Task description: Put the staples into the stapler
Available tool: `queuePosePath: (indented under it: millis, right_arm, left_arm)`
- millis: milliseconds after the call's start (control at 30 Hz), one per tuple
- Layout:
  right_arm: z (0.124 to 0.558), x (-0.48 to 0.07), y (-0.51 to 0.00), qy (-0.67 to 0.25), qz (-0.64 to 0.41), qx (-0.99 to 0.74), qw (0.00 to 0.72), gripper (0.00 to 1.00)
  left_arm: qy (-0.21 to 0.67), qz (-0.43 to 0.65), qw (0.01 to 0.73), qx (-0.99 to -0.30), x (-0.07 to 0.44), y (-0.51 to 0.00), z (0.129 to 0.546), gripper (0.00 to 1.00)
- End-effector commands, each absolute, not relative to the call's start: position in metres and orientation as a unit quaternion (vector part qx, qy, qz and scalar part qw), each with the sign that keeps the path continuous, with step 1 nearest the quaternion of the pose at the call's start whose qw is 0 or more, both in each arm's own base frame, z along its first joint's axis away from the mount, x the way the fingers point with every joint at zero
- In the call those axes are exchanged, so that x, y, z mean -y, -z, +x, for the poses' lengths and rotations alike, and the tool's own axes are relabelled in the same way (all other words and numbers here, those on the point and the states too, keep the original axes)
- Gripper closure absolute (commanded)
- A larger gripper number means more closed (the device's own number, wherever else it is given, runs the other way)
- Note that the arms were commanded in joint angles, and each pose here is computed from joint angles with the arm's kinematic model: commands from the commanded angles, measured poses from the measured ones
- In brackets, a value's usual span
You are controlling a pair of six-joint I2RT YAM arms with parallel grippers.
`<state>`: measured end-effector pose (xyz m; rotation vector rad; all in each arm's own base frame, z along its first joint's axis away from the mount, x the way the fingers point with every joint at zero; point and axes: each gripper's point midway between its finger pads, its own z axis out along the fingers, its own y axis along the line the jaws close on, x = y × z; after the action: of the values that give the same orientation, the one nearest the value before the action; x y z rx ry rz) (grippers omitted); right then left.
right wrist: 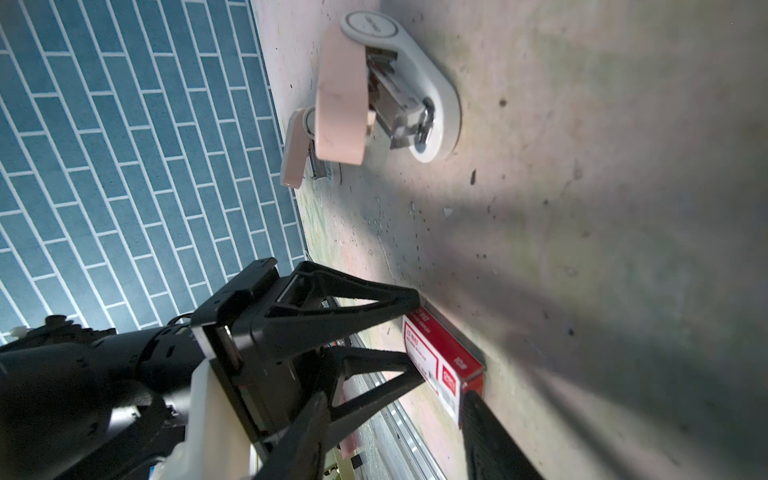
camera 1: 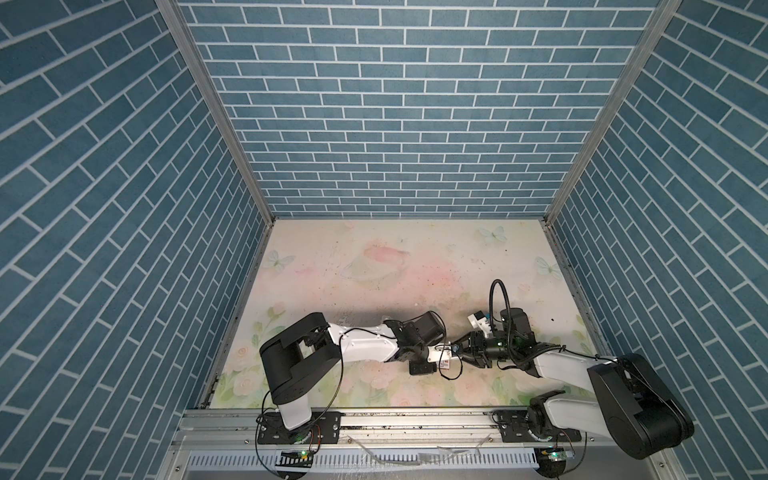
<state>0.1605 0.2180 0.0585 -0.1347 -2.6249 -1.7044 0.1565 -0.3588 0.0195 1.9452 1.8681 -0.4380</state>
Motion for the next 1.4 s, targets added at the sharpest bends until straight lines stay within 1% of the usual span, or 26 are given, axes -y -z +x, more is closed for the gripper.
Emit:
queuePosePath:
  millis: [0,267,533,700,933,1100,1233,1367]
  right_arm:
    - [0.156,-0.219,-0.056,0.541,-0.047,0.840,0.009,0.48]
    - [0.154,-0.221,-0.054,0.535,-0.046,0.843,0.010,0.48]
    - [0.146,-0.220,-0.043,0.525,-0.053,0.849,0.026,0.49]
    - [0.142,-0.219,-0.038,0.520,-0.057,0.852,0.033,0.49]
    - [0.146,-0.221,-0.043,0.522,-0.052,0.851,0.025,0.50]
    - [0.150,-0.225,-0.043,0.526,-0.048,0.849,0.024,0.50]
    - [0.154,-0.229,-0.042,0.531,-0.047,0.846,0.026,0.51]
    - [0.154,-0.232,-0.038,0.530,-0.045,0.846,0.030,0.51]
  left_arm:
    - [0.146,0.707,0.150,-0.675,0.333,-0.001,0.142,0.54]
    - [0.160,0.706,0.162,-0.670,0.337,-0.009,0.141,0.54]
    - [0.177,0.705,0.180,-0.662,0.346,-0.015,0.141,0.54]
    - [0.180,0.704,0.193,-0.659,0.350,-0.014,0.144,0.52]
    - [0.179,0.699,0.200,-0.663,0.352,-0.011,0.146,0.52]
    - [0.178,0.700,0.196,-0.663,0.350,-0.006,0.145,0.56]
    - [0.173,0.698,0.200,-0.665,0.350,-0.004,0.147,0.57]
    - [0.166,0.697,0.198,-0.669,0.350,0.000,0.150,0.61]
